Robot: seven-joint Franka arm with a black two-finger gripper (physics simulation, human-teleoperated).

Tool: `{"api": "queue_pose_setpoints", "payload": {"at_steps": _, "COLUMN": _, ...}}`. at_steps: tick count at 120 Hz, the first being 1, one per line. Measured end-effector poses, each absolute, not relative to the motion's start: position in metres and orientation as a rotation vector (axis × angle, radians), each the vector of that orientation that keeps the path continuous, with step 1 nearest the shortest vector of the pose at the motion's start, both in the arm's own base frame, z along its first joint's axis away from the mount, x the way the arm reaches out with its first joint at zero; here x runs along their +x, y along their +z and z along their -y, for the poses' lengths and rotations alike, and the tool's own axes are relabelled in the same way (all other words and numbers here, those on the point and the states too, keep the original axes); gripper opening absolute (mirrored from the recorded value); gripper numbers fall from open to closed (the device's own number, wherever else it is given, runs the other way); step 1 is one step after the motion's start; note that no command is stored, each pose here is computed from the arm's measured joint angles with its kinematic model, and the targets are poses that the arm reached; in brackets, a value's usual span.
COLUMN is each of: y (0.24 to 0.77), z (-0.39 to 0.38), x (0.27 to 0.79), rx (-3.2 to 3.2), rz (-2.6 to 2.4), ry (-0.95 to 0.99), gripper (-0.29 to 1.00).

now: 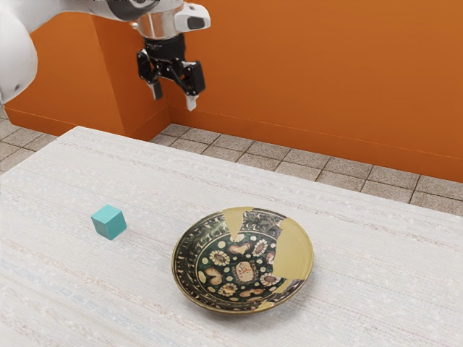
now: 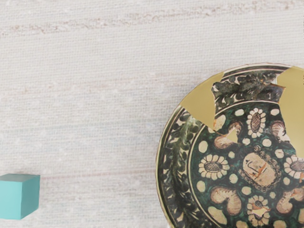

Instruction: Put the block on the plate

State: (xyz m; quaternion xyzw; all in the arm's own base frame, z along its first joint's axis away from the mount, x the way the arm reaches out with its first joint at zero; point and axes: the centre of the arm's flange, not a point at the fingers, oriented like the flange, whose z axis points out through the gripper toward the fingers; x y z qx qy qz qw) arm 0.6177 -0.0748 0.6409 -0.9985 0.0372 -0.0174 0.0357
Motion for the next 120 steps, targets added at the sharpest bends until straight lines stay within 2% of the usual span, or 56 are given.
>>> {"api": "queue_pose_setpoints", "payload": {"at_steps": 18, "y": 0.627, "z": 0.079, "x": 0.618, "rx": -3.041, "rz": -0.182, "ry": -0.026, "gripper": 0.70}}
{"api": "queue_pose_setpoints", "payload": {"at_steps": 32, "y": 0.590, "z": 0.034, "x": 0.594, "rx": -3.045, "rz": -0.127, "ry": 0.107, "gripper": 0.70}}
{"api": "queue_pose_setpoints", "payload": {"at_steps": 57, "y": 0.474, "z": -0.081, "x": 0.580, "rx": -3.053, "rz": 0.030, "ry": 0.249, "gripper": 0.70}}
{"api": "queue_pose_setpoints", "payload": {"at_steps": 87, "y": 0.361, "z": -0.142, "x": 0.576, "rx": -3.064, "rz": -0.052, "ry": 0.176, "gripper": 0.70}}
{"api": "queue_pose_setpoints", "payload": {"at_steps": 120, "y": 0.319, "z": -0.174, "x": 0.563, "rx": -3.072, "rz": -0.154, "ry": 0.028, "gripper": 0.70}}
